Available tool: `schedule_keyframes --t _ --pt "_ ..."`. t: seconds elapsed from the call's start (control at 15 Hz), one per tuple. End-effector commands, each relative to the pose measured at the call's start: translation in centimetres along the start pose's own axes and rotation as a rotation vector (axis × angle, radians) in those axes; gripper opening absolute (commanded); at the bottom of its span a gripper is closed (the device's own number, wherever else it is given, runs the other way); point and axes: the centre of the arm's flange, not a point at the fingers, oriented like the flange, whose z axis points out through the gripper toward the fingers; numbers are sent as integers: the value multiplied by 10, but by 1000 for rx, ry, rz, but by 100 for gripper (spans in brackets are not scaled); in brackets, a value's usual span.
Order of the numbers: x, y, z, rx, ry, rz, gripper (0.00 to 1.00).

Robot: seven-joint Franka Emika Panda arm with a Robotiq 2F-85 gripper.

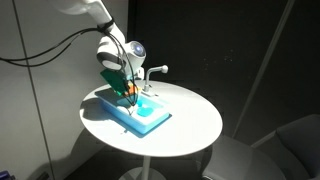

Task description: Pick up the blue mug from the dish rack and put it on the table

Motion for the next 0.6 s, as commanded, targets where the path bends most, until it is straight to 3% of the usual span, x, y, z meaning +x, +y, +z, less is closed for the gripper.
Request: schedule_keyframes --t 0.0,0.53 --pt "9 0 1 24 2 -19 1" --pt "12 -11 -5 34 10 -38 2"
